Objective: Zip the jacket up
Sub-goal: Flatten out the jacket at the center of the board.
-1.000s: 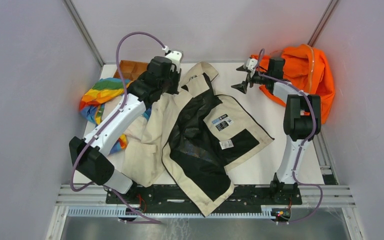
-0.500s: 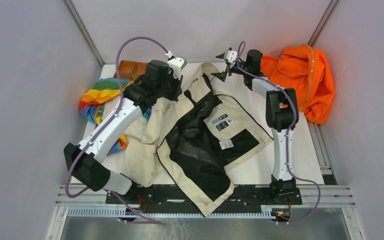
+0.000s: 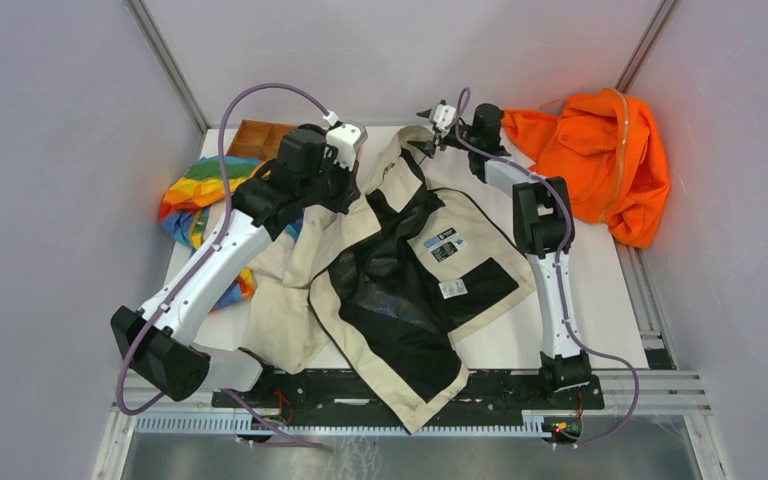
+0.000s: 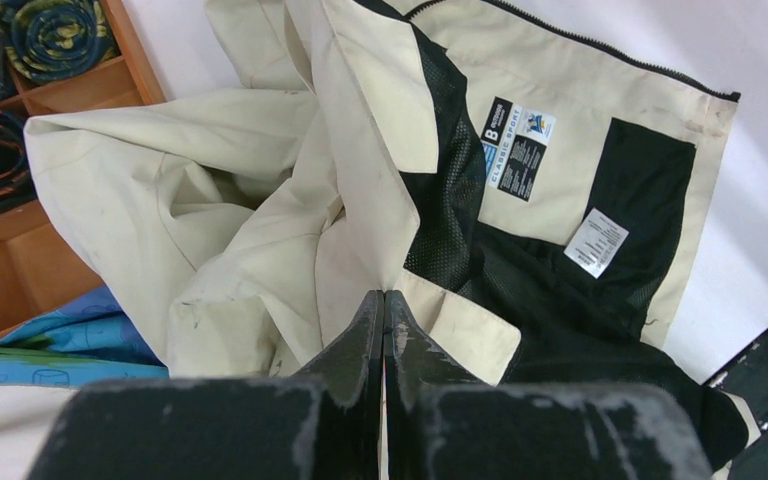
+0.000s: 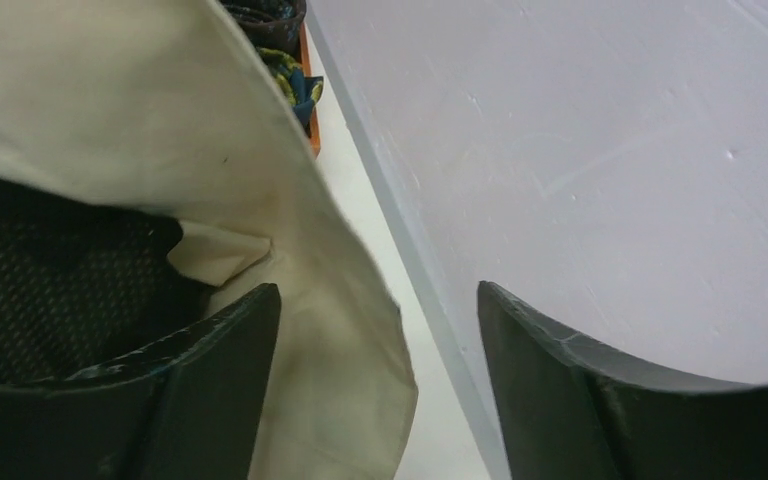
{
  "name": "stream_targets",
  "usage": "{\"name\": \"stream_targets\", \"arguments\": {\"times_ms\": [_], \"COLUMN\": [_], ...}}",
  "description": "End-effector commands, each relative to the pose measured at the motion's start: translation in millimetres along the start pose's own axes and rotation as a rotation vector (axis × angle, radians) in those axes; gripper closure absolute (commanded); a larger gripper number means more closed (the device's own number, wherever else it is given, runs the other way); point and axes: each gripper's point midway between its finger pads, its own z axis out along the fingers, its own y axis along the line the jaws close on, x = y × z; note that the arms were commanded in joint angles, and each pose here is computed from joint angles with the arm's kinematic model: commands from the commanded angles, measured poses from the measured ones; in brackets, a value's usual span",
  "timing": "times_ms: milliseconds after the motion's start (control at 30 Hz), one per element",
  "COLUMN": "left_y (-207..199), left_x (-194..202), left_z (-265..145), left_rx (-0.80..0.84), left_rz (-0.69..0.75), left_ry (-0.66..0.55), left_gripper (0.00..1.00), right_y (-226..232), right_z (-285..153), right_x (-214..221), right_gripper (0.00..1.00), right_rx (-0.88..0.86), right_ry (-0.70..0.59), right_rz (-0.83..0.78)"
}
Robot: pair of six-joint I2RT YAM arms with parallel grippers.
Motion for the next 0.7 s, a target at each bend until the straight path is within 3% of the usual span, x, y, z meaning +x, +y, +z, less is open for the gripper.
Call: {"name": "stream_targets", "arguments": {"times_ms": [0,33,200,233,267,433,500,567,600,667], "left_y": [-8,-8,-4,-2,0,10,11,10,10,11], "left_x": [-1,0,6,8,10,16,19,20,24,26], "left_z": [-9,-9,-10,-9,-8,-1,3,8,11,13], "left_rx": [0.047,0.05,0.033,0.025,0.015,-0.044,-0.052,-0.051,-0.053,-0.06], "left_rz": [0.06,0.062,0.062,0.061,0.058,0.012,-0.02,-0.051,-0.069,-0.084], "left_ry": [-0.013,-0.01,0.004,0.005,0.005,-0.025,-0.042,-0.063,-0.059,-0.064], "left_gripper": [0.98,0.98,0.98,0.98,0.98,0.97,0.83,0.5,0.39,0.29], "right_y": [-20,-19,-5,-4,-5,-4,0,5,6,7], "right_z": [15,16,11,7,2,-20,-23,-24,-25,-24], "right_x": [-21,-21,-35,-41,-47,-68,-73,-75,-75,-78], "right_gripper": [0.27,0.33,0.89,0.95,1.0,1.0,1.0,1.0,1.0,1.0], "right_rx": [0.055,0.05,0.004,0.005,0.011,0.023,0.014,0.005,0.005,0.005], "right_ry": [-0.066,-0.071,-0.114,-0.118,-0.121,-0.096,-0.088,-0.091,-0.092,-0.097], "right_rz": [-0.071,-0.074,-0.055,-0.056,-0.064,-0.042,-0.024,-0.004,0.006,0.025]}}
